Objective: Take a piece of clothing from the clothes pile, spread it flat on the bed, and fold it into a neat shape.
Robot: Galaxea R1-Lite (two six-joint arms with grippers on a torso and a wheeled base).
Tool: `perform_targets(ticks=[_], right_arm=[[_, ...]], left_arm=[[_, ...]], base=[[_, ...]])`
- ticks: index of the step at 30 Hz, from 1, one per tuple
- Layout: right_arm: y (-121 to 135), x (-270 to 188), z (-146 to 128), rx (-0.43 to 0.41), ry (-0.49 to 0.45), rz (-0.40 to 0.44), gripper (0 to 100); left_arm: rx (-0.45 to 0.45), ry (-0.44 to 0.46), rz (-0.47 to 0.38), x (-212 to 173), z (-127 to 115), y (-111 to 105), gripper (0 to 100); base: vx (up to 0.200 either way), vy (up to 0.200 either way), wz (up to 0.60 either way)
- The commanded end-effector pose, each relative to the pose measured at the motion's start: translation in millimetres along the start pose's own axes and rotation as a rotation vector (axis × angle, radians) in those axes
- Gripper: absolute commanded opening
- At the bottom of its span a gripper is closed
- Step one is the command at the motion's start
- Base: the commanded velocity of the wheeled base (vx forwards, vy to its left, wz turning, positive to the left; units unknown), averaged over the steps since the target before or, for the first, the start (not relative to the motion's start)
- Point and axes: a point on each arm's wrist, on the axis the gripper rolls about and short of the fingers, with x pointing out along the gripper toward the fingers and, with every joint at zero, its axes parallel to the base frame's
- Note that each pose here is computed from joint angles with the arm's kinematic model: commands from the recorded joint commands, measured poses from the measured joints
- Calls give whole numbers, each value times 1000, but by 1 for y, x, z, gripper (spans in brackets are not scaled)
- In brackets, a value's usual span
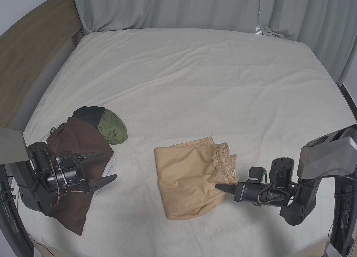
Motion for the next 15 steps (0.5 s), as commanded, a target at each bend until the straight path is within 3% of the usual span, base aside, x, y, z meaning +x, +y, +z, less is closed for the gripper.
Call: perform_targets(ticks=[1,15], right_arm=[[15,-4,10,-30,-32,38,0],[52,-2,43,-51,-145,165,0]], left_arm=[[1,0,0,0,0,0,100],[5,-3,-1,0,1,0,100]], base=[[0,0,0],[0,0,0]])
